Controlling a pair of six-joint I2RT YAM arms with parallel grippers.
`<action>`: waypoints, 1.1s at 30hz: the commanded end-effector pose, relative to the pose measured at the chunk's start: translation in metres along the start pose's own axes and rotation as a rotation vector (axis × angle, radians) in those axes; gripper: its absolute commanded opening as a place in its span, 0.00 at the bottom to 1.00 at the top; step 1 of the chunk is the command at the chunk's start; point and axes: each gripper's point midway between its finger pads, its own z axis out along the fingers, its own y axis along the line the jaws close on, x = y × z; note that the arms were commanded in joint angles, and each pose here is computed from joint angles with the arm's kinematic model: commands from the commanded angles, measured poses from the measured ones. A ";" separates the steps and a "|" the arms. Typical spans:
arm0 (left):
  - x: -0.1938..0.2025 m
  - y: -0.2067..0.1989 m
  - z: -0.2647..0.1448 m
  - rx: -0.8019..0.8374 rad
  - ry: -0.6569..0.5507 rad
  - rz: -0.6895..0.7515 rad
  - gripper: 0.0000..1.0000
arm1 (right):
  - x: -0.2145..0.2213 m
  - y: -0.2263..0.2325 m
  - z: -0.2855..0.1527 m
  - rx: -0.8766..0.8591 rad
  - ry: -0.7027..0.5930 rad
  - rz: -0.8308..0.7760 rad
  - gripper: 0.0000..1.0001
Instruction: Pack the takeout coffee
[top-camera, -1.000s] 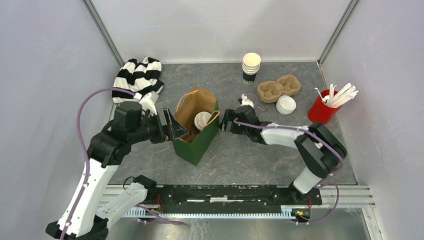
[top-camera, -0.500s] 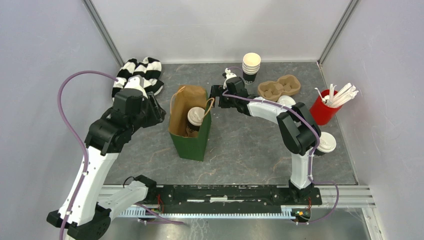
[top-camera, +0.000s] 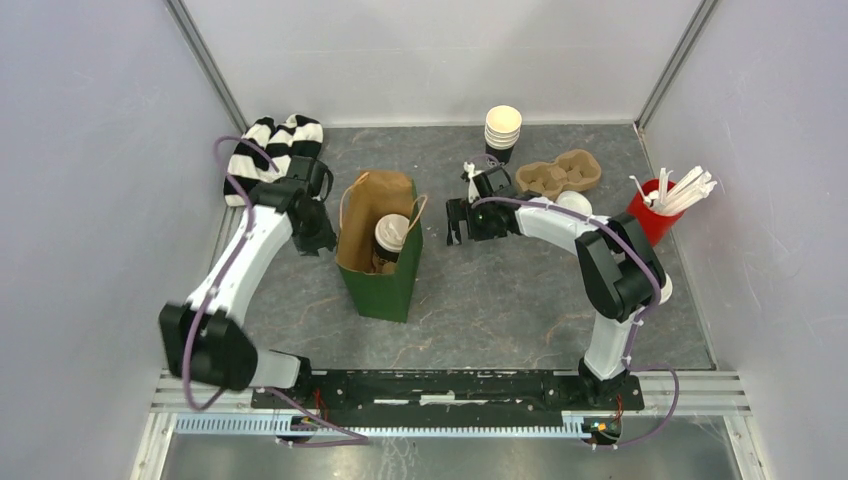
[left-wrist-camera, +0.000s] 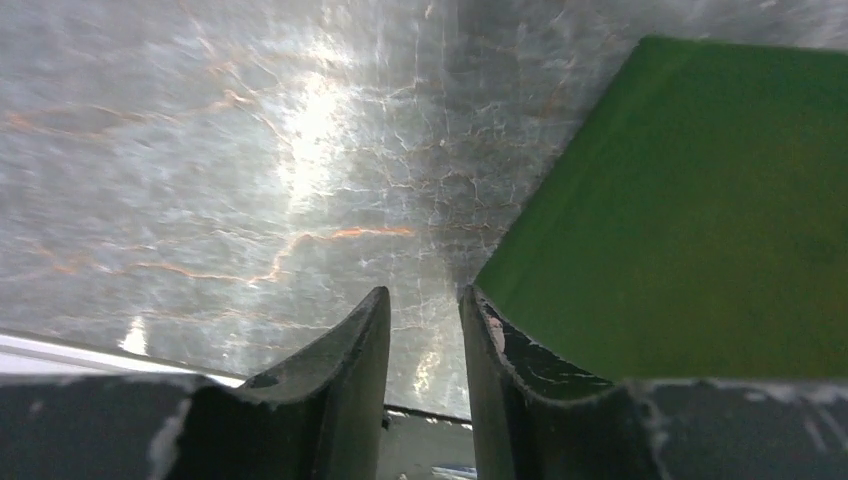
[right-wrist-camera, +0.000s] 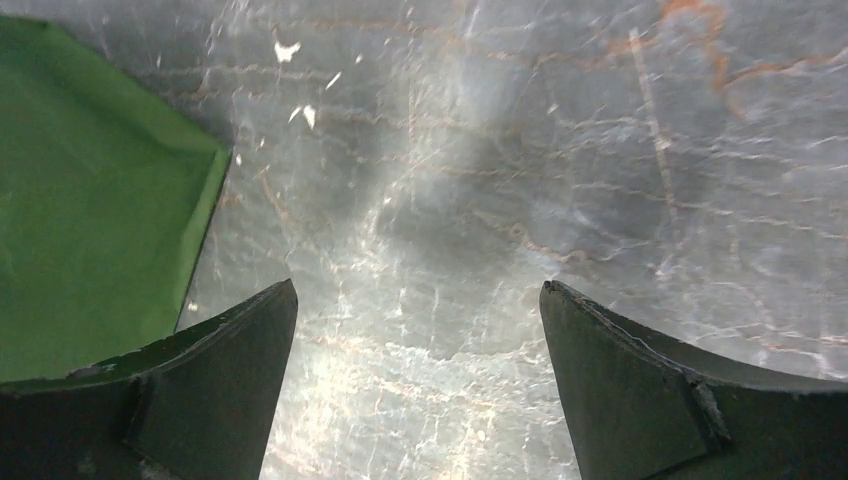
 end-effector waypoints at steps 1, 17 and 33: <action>0.012 -0.031 0.031 0.163 0.237 0.000 0.39 | 0.005 0.019 -0.012 -0.091 0.020 -0.043 0.98; 0.096 -0.048 0.082 0.278 0.470 -0.128 0.31 | 0.007 0.066 0.014 -0.190 0.016 0.003 0.98; 0.122 -0.121 0.044 0.542 0.460 -0.648 0.30 | -0.057 0.085 0.027 -0.182 -0.062 0.014 0.98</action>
